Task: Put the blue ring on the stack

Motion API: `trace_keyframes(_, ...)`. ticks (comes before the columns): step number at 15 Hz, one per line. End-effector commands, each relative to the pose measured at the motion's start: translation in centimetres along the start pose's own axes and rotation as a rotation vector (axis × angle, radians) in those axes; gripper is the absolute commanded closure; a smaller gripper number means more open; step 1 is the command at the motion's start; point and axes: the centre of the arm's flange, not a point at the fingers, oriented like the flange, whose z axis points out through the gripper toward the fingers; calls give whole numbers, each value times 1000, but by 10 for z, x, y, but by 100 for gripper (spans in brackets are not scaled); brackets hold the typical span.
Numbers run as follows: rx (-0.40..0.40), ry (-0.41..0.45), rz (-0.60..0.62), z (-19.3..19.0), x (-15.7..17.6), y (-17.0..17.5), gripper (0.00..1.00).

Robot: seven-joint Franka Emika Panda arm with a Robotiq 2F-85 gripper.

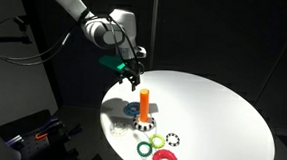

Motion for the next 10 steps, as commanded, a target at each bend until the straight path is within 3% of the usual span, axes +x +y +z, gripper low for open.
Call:
trace_keyframes(1, -47, 19, 9, 18, 11, -8, 0)
trace_keyframes(10, -119, -6, -16, 68, 15, -18, 0)
